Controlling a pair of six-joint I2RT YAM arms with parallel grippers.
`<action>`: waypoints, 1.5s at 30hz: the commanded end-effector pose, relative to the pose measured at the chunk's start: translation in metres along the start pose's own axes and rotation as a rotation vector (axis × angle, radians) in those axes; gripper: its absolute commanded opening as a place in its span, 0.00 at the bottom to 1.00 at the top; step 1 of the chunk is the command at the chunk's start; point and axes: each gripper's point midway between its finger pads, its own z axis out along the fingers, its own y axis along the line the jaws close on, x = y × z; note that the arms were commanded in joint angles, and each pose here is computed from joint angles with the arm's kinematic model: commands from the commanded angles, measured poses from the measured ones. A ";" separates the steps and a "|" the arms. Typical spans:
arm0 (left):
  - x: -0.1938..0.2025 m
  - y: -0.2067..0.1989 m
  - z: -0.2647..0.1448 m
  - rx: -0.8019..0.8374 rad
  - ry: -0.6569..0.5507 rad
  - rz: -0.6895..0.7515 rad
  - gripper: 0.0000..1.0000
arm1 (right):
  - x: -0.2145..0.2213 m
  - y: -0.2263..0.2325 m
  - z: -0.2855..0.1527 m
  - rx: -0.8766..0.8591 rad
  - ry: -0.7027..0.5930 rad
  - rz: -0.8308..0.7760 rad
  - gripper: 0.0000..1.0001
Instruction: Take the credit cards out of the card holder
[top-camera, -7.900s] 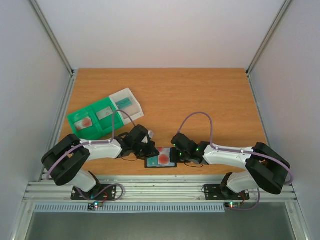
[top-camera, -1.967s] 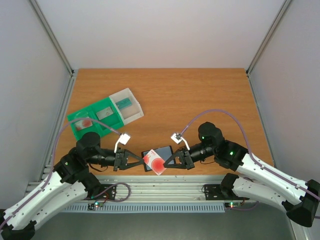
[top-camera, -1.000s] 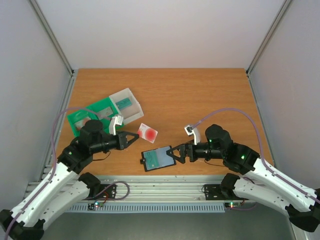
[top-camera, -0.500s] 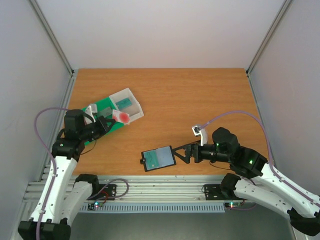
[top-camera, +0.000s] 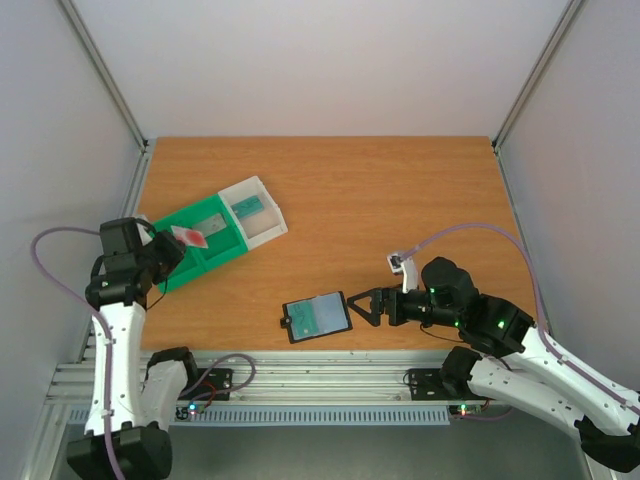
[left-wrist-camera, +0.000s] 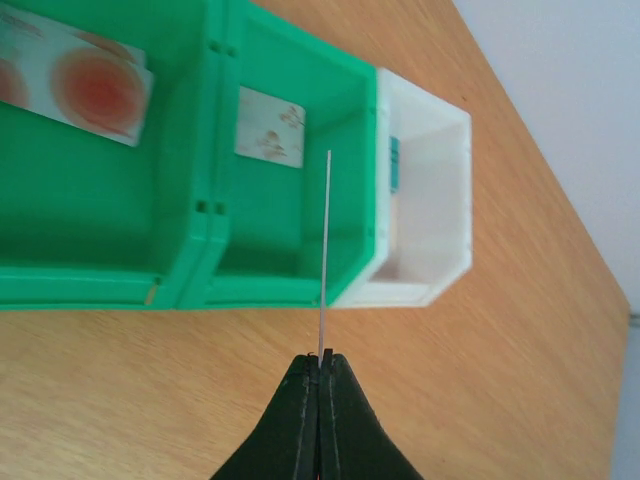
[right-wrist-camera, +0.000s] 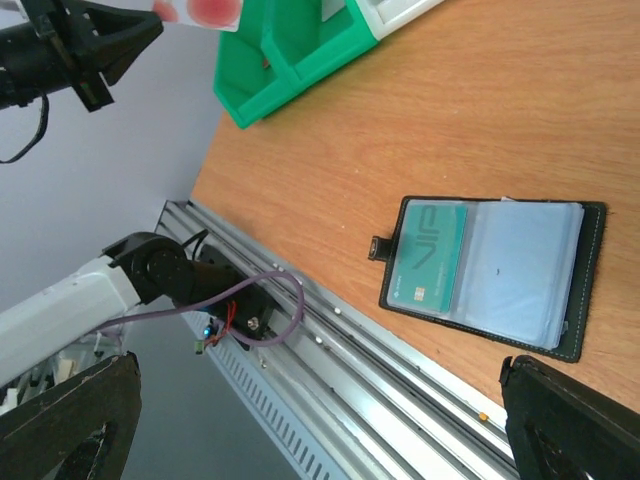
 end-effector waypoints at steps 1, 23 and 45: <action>-0.025 0.018 -0.012 -0.119 -0.100 0.038 0.00 | 0.000 -0.006 0.000 0.026 -0.010 0.001 0.98; -0.073 0.086 0.047 -0.243 -0.091 -0.044 0.00 | 0.008 -0.015 0.002 0.029 -0.011 -0.020 0.98; -0.095 0.103 0.097 -0.232 -0.067 -0.092 0.00 | -0.004 -0.016 -0.001 0.046 -0.077 -0.098 0.99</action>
